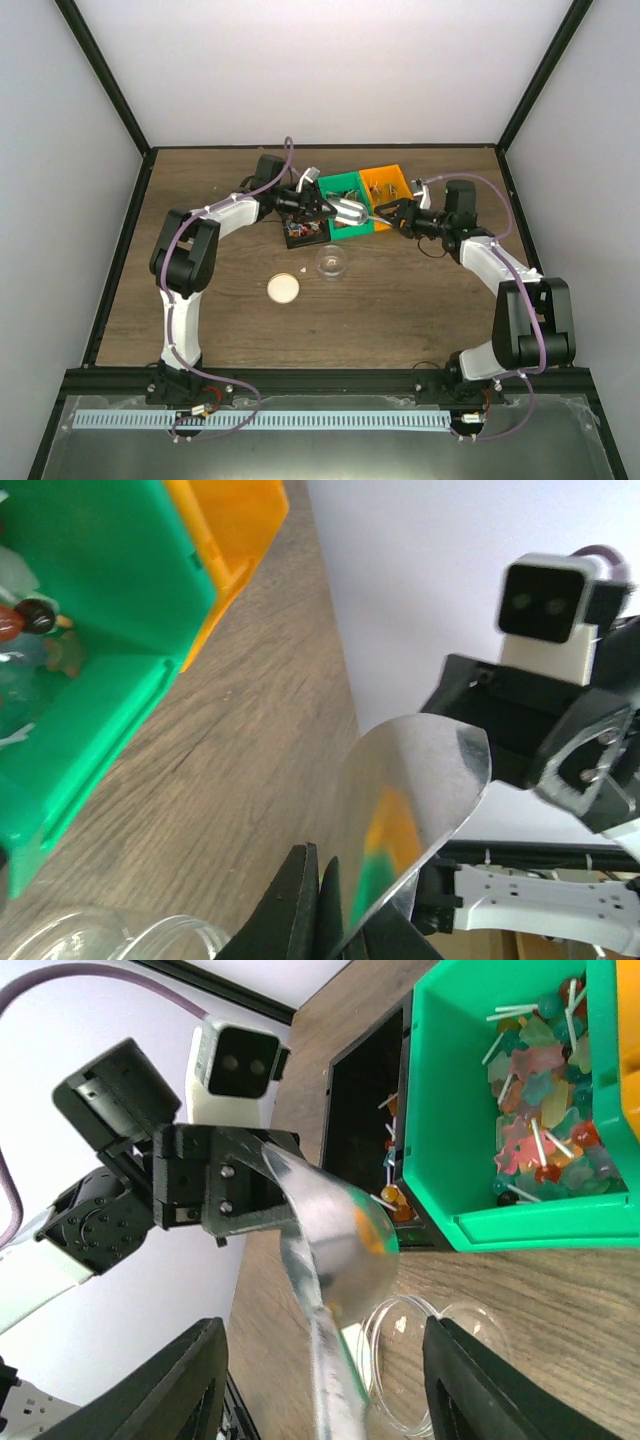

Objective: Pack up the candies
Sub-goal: Adjust the spatula.

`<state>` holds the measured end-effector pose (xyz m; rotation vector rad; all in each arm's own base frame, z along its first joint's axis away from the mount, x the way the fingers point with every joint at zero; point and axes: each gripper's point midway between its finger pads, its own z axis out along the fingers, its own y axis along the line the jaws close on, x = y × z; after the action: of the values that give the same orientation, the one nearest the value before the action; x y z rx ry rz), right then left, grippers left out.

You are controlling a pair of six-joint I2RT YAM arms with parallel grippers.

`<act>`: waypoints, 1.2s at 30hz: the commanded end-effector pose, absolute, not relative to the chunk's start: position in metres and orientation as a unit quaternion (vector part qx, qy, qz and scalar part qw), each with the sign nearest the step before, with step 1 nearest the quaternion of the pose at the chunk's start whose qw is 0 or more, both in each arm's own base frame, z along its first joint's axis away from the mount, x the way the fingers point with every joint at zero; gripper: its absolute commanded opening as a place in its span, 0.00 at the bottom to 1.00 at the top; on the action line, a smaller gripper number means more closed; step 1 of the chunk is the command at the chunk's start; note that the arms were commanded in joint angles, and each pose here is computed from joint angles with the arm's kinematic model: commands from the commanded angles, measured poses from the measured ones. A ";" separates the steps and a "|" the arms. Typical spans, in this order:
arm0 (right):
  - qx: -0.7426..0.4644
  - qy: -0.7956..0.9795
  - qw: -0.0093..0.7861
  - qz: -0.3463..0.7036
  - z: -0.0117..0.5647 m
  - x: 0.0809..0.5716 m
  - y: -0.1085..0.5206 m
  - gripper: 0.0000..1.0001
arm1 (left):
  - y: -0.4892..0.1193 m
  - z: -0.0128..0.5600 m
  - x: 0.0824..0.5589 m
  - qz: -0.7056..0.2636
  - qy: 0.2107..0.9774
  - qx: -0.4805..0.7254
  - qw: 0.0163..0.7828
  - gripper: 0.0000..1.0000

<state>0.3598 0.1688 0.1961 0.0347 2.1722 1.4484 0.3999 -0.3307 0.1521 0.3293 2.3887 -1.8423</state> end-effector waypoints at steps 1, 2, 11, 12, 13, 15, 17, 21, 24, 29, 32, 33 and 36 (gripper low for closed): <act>0.016 0.817 0.232 0.528 0.177 0.351 0.176 0.58 | -0.333 0.206 0.401 -0.641 0.748 0.150 0.091 0.04; 0.016 0.818 0.232 0.526 0.176 0.351 0.175 0.60 | -0.334 0.206 0.400 -0.642 0.747 0.150 0.089 0.04; 0.012 0.817 0.233 0.527 0.177 0.352 0.176 0.52 | -0.333 0.201 0.398 -0.640 0.750 0.145 0.084 0.04; 0.011 0.816 0.234 0.528 0.178 0.352 0.176 0.51 | -0.332 0.199 0.399 -0.638 0.752 0.144 0.084 0.04; 0.009 0.815 0.235 0.529 0.180 0.352 0.177 0.47 | -0.332 0.198 0.398 -0.636 0.753 0.143 0.083 0.04; 0.007 0.814 0.234 0.531 0.181 0.353 0.177 0.42 | -0.332 0.194 0.398 -0.634 0.756 0.140 0.081 0.04; 0.006 0.813 0.233 0.533 0.181 0.353 0.178 0.37 | -0.332 0.194 0.398 -0.633 0.757 0.139 0.081 0.04; 0.006 0.812 0.232 0.535 0.180 0.351 0.178 0.33 | -0.333 0.193 0.399 -0.633 0.758 0.138 0.080 0.04; 0.005 0.810 0.231 0.540 0.181 0.351 0.179 0.33 | -0.332 0.192 0.400 -0.632 0.758 0.136 0.081 0.04; 0.002 0.805 0.227 0.548 0.182 0.352 0.181 0.23 | -0.333 0.191 0.400 -0.632 0.759 0.135 0.079 0.04; 0.003 0.804 0.222 0.551 0.180 0.353 0.182 0.12 | -0.333 0.190 0.400 -0.631 0.760 0.133 0.080 0.04; 0.003 0.804 0.222 0.552 0.180 0.353 0.182 0.10 | -0.333 0.191 0.400 -0.631 0.760 0.132 0.080 0.04; 0.003 0.804 0.219 0.554 0.178 0.353 0.182 0.02 | -0.333 0.190 0.402 -0.632 0.760 0.129 0.081 0.04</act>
<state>0.3517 0.1819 0.1918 -0.0328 2.1793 1.5398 0.4023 -0.3326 0.1672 0.3226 2.3501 -1.8639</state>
